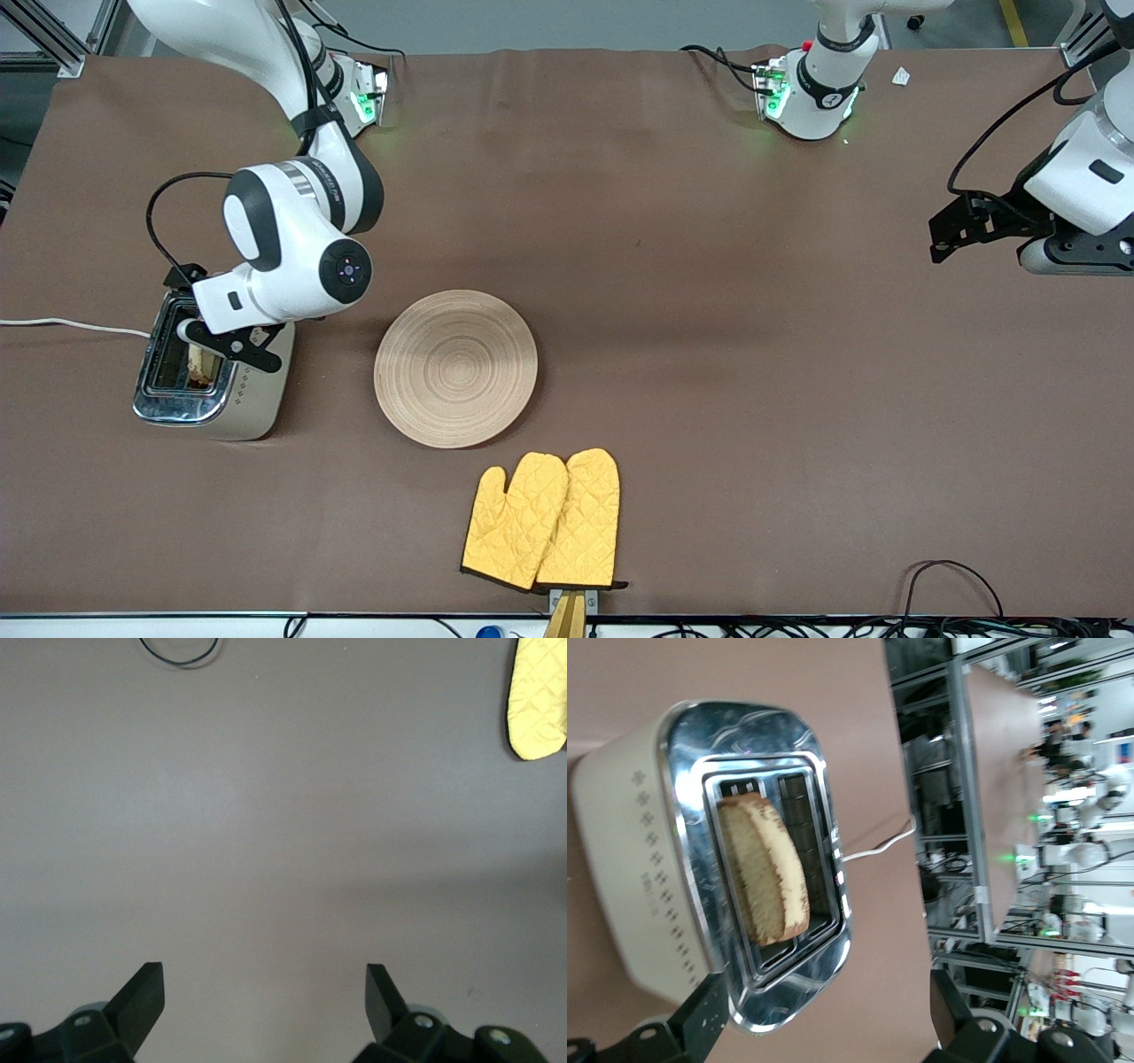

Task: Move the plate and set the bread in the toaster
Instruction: 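Open the right gripper and raise it away from the toaster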

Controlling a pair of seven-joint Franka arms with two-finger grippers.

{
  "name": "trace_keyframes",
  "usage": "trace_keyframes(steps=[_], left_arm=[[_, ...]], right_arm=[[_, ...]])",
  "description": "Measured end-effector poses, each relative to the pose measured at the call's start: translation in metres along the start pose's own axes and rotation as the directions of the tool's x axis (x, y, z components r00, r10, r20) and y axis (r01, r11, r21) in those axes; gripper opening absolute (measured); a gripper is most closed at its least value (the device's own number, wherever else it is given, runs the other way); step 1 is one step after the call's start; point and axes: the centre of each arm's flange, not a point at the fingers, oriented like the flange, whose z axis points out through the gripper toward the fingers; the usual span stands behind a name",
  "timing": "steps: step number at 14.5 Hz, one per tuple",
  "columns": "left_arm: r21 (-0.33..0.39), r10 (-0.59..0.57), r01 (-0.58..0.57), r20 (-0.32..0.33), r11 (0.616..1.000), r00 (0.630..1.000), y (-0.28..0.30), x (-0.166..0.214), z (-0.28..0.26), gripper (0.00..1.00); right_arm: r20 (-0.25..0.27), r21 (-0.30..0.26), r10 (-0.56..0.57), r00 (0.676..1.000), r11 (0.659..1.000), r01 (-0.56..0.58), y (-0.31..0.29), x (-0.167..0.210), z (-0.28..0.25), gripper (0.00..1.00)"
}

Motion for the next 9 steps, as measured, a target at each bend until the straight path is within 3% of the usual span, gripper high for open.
trace_keyframes(steps=[3,9], left_arm=[[-0.002,0.0,0.0,-0.018,1.0,1.0,0.0,0.003,0.006,1.0],[0.0,0.031,-0.031,-0.026,1.0,0.999,0.0,-0.004,0.01,1.0]], right_arm=[[0.108,0.138,-0.011,0.994,0.99,-0.004,0.035,0.008,-0.031,1.0],[0.109,0.362,-0.045,0.993,0.932,0.002,0.092,-0.008,-0.096,1.0]])
